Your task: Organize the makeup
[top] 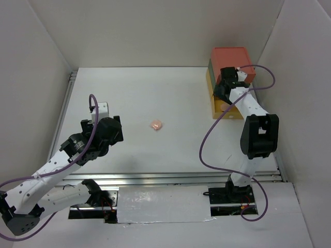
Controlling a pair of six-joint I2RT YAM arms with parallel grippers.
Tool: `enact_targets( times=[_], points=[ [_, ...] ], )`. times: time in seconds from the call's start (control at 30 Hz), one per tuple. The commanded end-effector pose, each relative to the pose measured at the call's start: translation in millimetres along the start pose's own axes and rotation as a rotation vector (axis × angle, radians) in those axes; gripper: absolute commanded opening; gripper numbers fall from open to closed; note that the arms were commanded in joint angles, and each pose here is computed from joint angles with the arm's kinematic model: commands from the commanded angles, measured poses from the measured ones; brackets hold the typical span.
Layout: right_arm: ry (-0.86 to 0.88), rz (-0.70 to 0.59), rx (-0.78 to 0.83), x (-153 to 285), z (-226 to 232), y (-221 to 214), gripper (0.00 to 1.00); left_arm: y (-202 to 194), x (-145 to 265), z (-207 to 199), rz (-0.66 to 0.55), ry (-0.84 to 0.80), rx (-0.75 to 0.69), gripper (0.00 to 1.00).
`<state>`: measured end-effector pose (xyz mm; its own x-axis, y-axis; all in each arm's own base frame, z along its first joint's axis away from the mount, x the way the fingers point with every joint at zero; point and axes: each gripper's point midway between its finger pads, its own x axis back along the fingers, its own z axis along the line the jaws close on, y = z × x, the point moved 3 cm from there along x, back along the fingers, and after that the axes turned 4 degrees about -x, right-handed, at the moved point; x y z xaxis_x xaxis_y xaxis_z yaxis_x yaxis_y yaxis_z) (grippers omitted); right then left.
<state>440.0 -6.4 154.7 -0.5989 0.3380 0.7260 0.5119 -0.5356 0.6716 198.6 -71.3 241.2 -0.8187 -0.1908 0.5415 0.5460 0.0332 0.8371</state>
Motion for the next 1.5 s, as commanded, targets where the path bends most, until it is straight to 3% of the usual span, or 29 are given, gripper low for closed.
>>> enact_targets(
  times=[0.0,0.1,0.23,0.37,0.53,0.8,1.1,1.23,1.3,1.37,1.4,1.47],
  points=[
    [0.027,-0.032,0.004,10.1,9.5,12.1,0.74,4.2,-1.5,-2.7,-0.008,-0.008,0.000,0.99],
    [0.188,-0.042,0.073,42.0,51.0,-9.8,0.74,4.0,-2.6,-2.1,-0.003,0.002,0.001,0.99],
    [0.478,0.094,0.319,97.6,144.7,-90.4,0.75,6.0,-8.3,7.4,0.001,0.051,0.054,1.00],
    [0.539,0.173,0.461,108.7,208.5,-156.3,0.75,4.3,-15.5,16.5,0.032,0.128,0.087,0.99],
    [0.562,0.235,0.579,110.7,237.9,-222.3,0.76,5.0,-23.0,19.6,0.063,0.142,0.081,1.00],
    [0.522,0.280,0.643,98.0,238.7,-260.1,0.73,7.0,-23.1,16.8,0.053,0.079,0.080,0.99],
    [0.448,0.316,0.706,87.2,208.7,-293.2,0.41,6.2,-25.0,12.8,0.065,0.054,0.061,0.99],
    [0.416,0.313,0.723,84.2,199.8,-298.1,0.40,6.3,-24.4,12.5,0.063,0.048,0.060,0.99],
    [0.411,0.314,0.727,83.5,195.5,-299.7,0.33,6.3,-24.4,12.3,0.064,0.047,0.060,0.99],
    [0.409,0.313,0.731,83.6,193.9,-299.5,0.19,6.1,-24.3,12.2,0.064,0.045,0.060,0.99],
    [0.414,0.311,0.726,85.2,194.1,-298.4,0.00,6.5,-24.4,11.9,0.062,0.042,0.057,0.99],
    [0.424,0.301,0.717,88.9,195.0,-294.4,0.00,6.3,-24.5,10.9,0.064,0.038,0.055,0.99]
  ],
)
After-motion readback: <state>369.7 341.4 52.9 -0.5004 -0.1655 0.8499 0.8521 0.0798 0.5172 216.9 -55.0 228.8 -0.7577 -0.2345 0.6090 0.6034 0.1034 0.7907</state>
